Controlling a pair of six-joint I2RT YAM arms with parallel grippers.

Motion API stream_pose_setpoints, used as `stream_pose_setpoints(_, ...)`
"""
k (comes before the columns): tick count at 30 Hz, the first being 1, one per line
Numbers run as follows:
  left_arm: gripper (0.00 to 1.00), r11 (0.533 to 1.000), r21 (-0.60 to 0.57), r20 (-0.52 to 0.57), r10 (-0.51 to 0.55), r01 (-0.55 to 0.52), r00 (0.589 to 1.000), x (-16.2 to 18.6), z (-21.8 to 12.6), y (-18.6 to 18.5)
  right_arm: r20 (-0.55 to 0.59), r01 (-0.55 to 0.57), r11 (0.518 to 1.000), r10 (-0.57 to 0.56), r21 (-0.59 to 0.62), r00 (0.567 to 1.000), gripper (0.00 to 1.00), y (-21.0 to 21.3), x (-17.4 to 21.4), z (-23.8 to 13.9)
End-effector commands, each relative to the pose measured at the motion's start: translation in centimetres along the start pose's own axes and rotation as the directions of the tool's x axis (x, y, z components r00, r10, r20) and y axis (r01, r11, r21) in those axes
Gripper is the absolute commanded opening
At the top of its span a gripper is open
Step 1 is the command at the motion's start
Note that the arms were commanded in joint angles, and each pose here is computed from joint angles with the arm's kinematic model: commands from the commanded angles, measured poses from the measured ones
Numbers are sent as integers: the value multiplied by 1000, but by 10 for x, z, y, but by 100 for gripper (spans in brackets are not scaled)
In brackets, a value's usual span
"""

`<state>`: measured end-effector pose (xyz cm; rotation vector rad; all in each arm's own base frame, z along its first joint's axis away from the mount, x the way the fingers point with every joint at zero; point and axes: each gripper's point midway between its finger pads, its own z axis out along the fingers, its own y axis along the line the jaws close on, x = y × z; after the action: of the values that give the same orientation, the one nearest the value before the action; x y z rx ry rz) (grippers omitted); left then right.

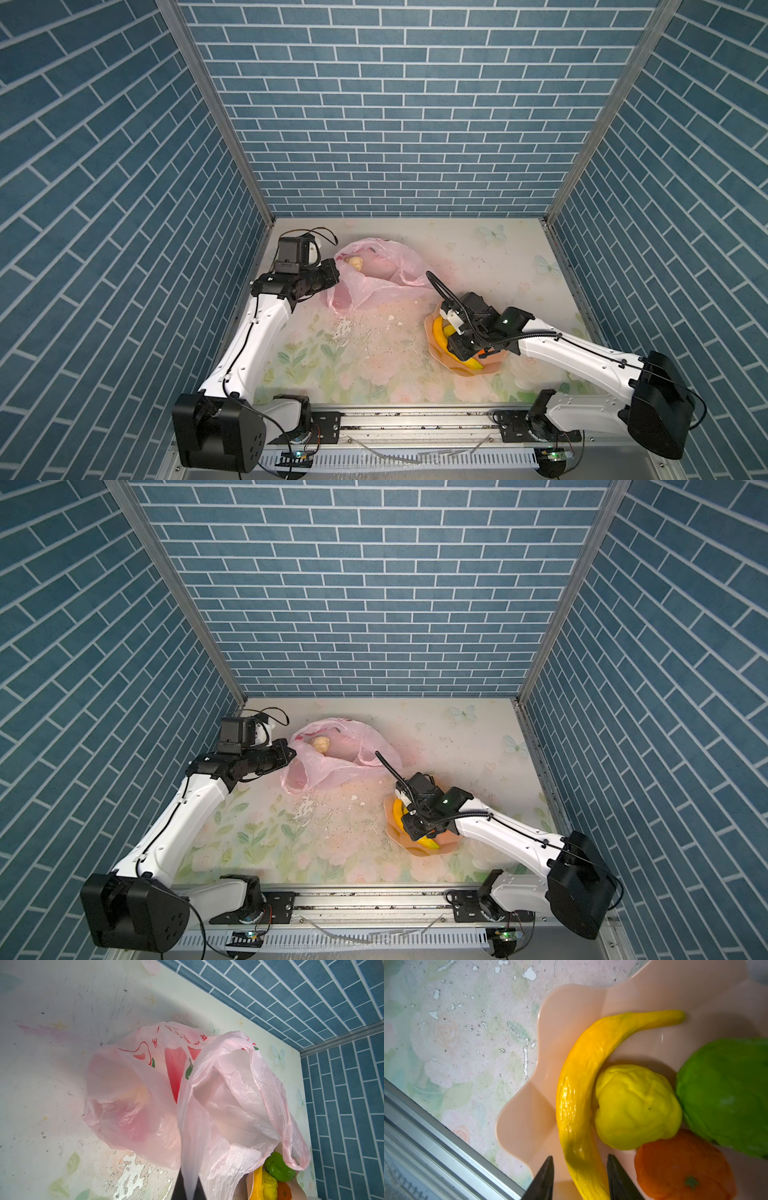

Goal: Take the fake fruits out of the plastic bag
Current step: 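Open the right gripper to release the banana into the bowl, then move the empty right gripper back to the pink bag's mouth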

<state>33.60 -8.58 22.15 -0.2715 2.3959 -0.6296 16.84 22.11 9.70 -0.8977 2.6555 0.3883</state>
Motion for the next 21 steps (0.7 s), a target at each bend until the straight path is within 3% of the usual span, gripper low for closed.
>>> stream_pose_setpoints(1,0,998,-59,-43,24,-27,999,7,-17,6,125,7,1000,-8,8,992,43,4,-33,-39)
stream_pose_setpoints(13,0,993,-120,-245,-27,-2,969,91,-45,31,447,100,983,-20,-156,894,43,61,-139,-114)
stream_pose_setpoints(16,0,992,-125,-253,-41,10,967,104,-49,35,486,125,972,-13,-199,874,43,78,-168,-109)
stream_pose_setpoints(21,0,987,-160,-260,-56,14,964,118,-54,45,484,169,949,-19,-267,875,41,113,-206,-77)
